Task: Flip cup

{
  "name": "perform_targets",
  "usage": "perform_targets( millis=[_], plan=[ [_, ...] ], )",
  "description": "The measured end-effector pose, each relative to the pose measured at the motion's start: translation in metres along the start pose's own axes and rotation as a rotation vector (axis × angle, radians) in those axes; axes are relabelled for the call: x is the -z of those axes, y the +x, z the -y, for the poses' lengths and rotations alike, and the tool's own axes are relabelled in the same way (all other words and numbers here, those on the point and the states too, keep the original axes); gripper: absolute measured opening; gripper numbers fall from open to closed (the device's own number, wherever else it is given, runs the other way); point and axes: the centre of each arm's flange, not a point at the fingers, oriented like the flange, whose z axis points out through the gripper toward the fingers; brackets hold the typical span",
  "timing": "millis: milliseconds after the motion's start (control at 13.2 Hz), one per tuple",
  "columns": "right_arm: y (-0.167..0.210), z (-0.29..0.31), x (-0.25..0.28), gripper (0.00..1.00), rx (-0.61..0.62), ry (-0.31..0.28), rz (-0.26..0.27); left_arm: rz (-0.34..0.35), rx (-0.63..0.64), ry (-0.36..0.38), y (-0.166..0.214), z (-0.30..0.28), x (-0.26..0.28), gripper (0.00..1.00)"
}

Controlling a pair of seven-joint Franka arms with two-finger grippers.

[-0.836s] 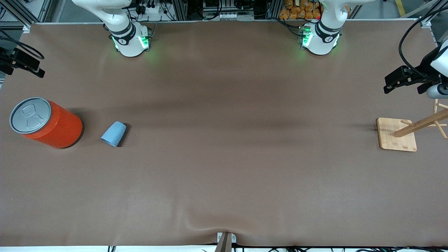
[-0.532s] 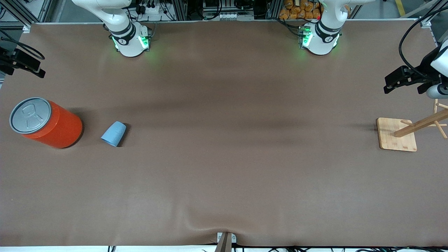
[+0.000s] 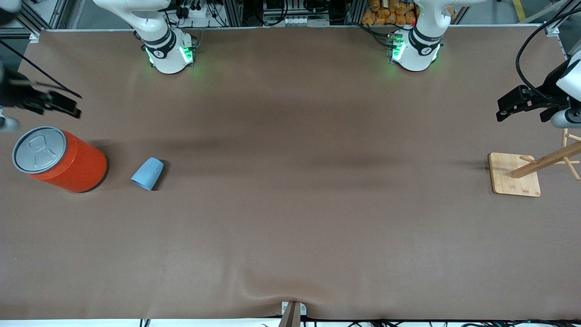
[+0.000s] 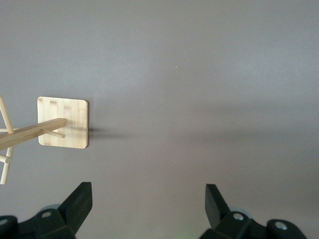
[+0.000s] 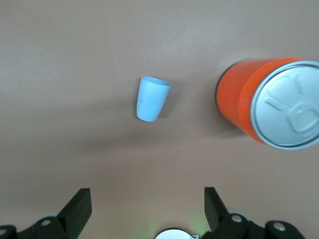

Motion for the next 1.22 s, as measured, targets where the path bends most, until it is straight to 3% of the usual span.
perform_targets(
  millis=[228, 760, 1216],
  plan=[
    [0.024, -0.001, -0.084, 1.00, -0.029, -0.009, 0.079, 0.000, -0.001, 0.000, 0.000, 0.000, 0.000, 1.00],
    [0.077, 0.001, -0.235, 1.00, -0.119, -0.027, 0.185, 0.001, -0.001, 0.000, 0.001, 0.000, -0.001, 1.00],
    [0.097, 0.005, -0.339, 1.00, -0.156, 0.004, 0.169, 0.004, -0.001, 0.000, 0.002, 0.000, -0.003, 1.00]
  ],
)
